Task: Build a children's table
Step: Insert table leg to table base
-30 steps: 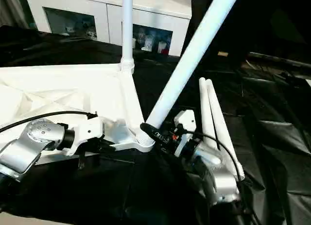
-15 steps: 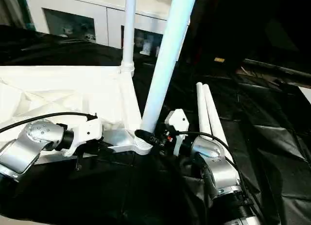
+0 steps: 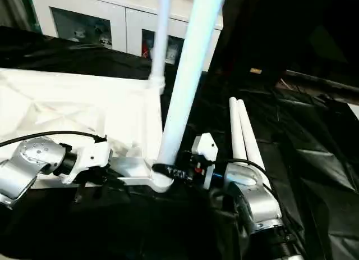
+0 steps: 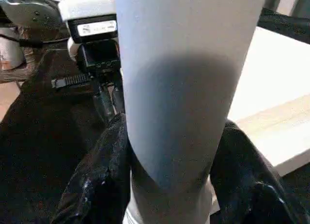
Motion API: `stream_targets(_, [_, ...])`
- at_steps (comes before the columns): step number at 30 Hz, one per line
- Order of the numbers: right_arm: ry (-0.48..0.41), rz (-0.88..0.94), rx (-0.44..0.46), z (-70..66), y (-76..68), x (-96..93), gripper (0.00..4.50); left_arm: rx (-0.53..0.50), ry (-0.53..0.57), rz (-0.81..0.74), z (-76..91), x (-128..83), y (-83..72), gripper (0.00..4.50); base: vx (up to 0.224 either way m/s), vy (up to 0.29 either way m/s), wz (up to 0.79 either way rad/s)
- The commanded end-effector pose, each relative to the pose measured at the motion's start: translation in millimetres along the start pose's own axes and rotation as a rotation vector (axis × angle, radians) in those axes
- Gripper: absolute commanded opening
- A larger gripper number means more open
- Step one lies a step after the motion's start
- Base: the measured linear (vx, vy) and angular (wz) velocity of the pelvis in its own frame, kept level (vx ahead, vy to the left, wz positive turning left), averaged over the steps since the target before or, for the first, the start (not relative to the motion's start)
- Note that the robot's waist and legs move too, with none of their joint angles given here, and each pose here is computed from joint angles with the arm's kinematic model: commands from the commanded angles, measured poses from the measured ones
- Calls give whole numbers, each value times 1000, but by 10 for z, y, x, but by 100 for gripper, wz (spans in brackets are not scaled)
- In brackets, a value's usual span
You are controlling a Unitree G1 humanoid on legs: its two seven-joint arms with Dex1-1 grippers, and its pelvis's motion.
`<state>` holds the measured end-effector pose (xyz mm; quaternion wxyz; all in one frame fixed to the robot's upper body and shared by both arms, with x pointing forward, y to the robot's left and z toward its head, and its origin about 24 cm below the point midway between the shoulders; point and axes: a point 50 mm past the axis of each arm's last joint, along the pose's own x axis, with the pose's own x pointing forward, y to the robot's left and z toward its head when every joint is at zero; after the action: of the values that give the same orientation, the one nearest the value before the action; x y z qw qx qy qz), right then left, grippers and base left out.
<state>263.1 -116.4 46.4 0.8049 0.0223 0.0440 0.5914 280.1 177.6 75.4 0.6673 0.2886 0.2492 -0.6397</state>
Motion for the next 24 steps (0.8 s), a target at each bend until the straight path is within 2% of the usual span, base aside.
stream_targets(1, [203, 82, 177, -527, 236, -4, 184, 30, -9, -32, 46, 76, -2, 0, 0, 0, 0])
stream_targets(4, [204, 35, 174, -538, 186, 6, 184, 21, -7, -3, 34, 74, 18, 0, 0, 0, 0])
stream_targets(6, [193, -97, 184, -558, 56, 24, 184, -9, -3, 61, 19, 80, 61, 0, 0, 0, 0])
stream_targets(9, [189, -138, 188, -562, 16, 29, 184, -20, -6, 79, 21, 82, 74, 0, 0, 0, 0])
stream_targets(11, [179, -211, 203, -567, -51, 48, 184, -51, -13, 106, 33, 87, 98, 0, 0, 0, 0])
stream_targets(12, [157, -312, 222, -561, -141, 99, 184, -101, -37, 143, 75, 98, 138, 0, 0, 0, 0])
stream_targets(13, [157, -312, 222, -561, -141, 99, 184, -101, -37, 143, 75, 98, 138, 0, 0, 0, 0])
stream_targets(19, [138, -581, 258, -516, -356, 406, 184, -208, -36, 270, 234, 155, 222, 0, 0, 0, 0])
stream_targets(22, [162, -778, 290, -493, -472, 541, 184, -286, -20, 366, 312, 220, 276, 0, 0, 0, 0])
stream_targets(23, [162, -779, 290, -493, -472, 542, 184, -287, -20, 366, 313, 221, 276, 0, 0, 0, 0])
stream_targets(24, [180, -878, 295, -482, -515, 597, 184, -324, -14, 407, 358, 275, 295, 0, 0, 0, 0])
